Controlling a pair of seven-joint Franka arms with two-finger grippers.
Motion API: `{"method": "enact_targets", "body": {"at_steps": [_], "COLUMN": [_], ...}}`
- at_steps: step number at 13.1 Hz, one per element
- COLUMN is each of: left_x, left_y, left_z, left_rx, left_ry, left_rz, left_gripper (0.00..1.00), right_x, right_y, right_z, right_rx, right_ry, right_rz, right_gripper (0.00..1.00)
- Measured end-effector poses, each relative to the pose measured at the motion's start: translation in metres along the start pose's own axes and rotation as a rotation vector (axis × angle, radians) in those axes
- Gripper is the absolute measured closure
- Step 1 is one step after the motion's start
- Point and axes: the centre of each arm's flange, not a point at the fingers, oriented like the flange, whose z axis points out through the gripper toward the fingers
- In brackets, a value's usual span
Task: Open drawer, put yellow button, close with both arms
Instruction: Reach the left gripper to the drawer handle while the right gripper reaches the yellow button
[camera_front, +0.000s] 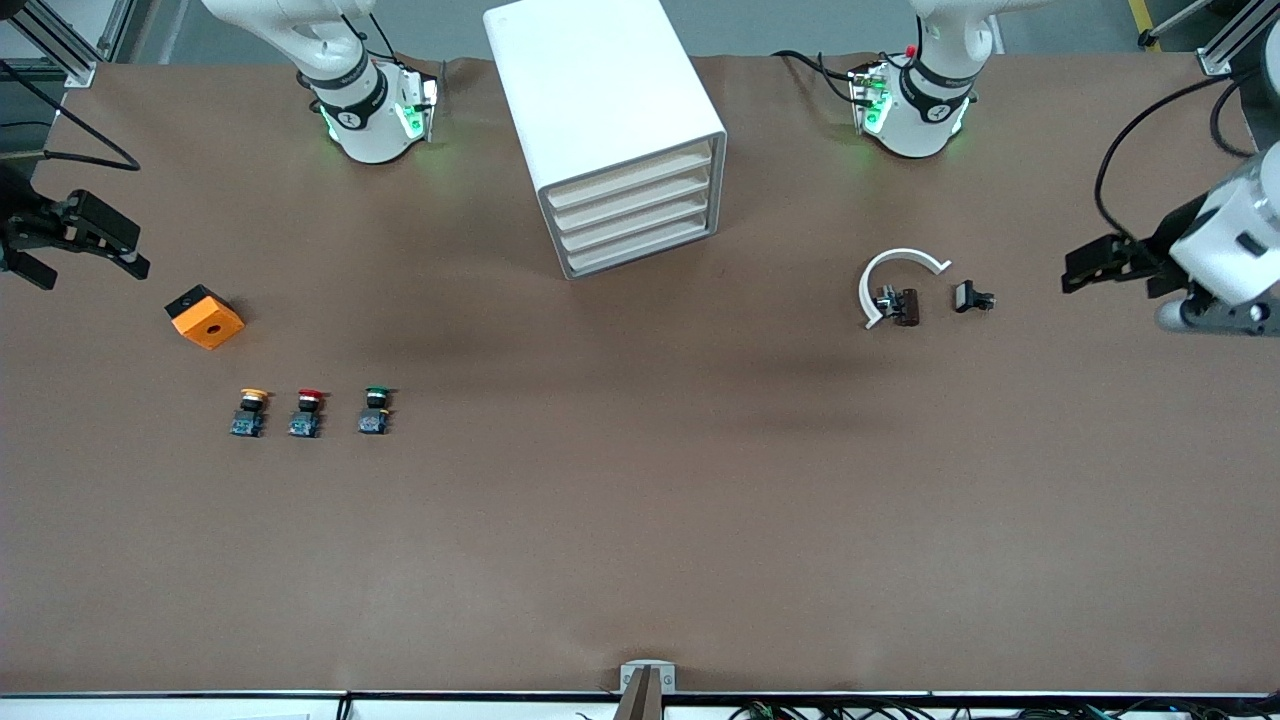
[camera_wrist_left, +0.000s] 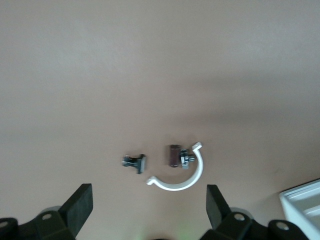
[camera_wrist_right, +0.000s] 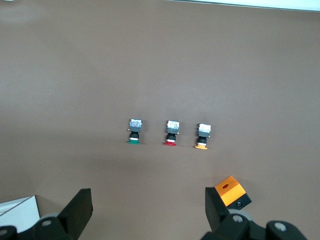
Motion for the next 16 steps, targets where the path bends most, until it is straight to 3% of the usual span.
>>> {"method": "enact_targets", "body": {"at_steps": [4, 7, 12, 16], "left_x": [0.033, 0.045, 0.046, 0.03], "left_y": [0.038, 0.084, 0.162, 0.232], "left_z": [0.055, 0.092, 0.163, 0.208], "left_rx": [-0.027, -0.024, 0.069, 0.178], "left_ry": [-0.062, -0.107, -0.205, -0.258], "left_rz": [-0.333, -0.513, -0.796, -1.165], "left_gripper": [0.0, 0.0, 0.0, 0.0], "right_x": [0.0, 0.001, 0.02, 0.046], "right_y": [0.0, 0.001, 0.006, 0.021], "right_z": [0.0, 0.005, 0.059, 0.129], "right_rx": [0.0, 0.001, -0.003, -0.148], "right_ry": [0.001, -0.011, -0.103, -0.181], "right_rz": [0.0, 0.001, 0.005, -0.031], "right_gripper": [0.0, 0.0, 0.0, 0.0]}}
